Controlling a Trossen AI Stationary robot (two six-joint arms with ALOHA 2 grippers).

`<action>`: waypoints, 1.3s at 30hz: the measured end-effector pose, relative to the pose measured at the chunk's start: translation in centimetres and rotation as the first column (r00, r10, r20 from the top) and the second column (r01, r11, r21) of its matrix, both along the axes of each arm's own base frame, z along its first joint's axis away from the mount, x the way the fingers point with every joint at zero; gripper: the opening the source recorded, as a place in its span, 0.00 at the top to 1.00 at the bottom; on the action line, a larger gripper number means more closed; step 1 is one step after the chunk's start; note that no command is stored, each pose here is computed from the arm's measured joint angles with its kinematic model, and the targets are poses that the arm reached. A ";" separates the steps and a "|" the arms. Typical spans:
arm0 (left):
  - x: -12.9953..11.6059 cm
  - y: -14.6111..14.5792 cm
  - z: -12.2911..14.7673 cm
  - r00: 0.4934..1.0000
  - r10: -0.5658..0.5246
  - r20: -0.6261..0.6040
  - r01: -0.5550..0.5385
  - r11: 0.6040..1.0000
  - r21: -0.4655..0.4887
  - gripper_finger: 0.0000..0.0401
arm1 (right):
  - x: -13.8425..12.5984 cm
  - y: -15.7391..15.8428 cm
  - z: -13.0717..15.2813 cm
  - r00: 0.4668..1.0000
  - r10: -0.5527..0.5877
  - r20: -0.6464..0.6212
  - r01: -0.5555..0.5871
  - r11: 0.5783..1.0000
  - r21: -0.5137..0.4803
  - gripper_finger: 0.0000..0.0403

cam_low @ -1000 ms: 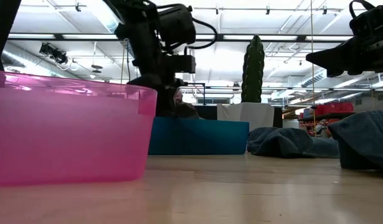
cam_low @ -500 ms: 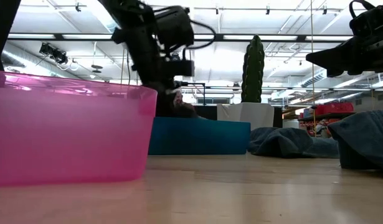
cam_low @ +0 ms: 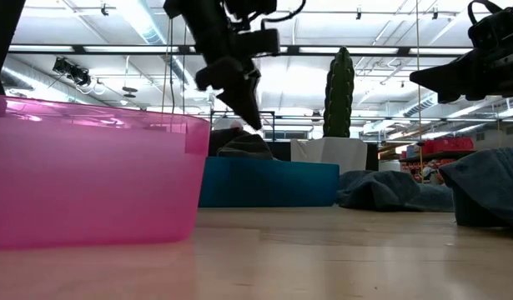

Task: Pick & Place hat
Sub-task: Put the bottom blue cap into the pink bin

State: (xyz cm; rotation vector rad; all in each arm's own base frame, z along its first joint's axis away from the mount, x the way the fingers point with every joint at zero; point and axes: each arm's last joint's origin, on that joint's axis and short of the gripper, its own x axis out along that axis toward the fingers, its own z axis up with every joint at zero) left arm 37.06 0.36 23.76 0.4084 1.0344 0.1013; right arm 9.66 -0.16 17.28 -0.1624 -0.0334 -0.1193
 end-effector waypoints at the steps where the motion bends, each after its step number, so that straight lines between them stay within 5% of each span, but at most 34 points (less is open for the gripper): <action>1: 0.1 -0.1 0.2 1.000 0.018 0.020 -0.018 1.000 -0.013 0.94 | 0.0 0.0 0.0 1.000 0.000 0.000 0.000 1.000 0.000 0.98; 7: -0.2 -0.4 0.2 0.962 0.270 0.039 -0.258 0.947 -0.190 0.94 | 0.0 0.0 0.0 1.000 0.000 0.000 0.000 1.000 0.000 0.98; 10: -0.7 -1.3 -0.4 0.951 0.308 -0.005 -0.302 0.930 -0.209 0.94 | 0.0 0.0 0.0 1.000 0.000 0.000 0.000 1.000 0.000 0.98; 29: -5.2 -8.4 7.9 0.931 0.075 0.357 -0.011 0.984 -0.178 0.94 | 0.0 0.0 0.0 1.000 0.000 -0.001 0.000 1.000 0.000 0.98; 33: -7.7 -8.6 7.1 0.902 0.065 0.426 -0.021 0.994 -0.109 0.94 | 0.0 0.0 0.0 1.000 0.000 -0.001 0.000 1.000 0.000 0.98; 39: -13.4 -6.6 6.9 0.820 0.112 0.562 -0.033 0.988 -0.150 0.94 | 0.0 0.0 0.0 1.000 0.000 -0.001 0.000 1.000 0.000 0.98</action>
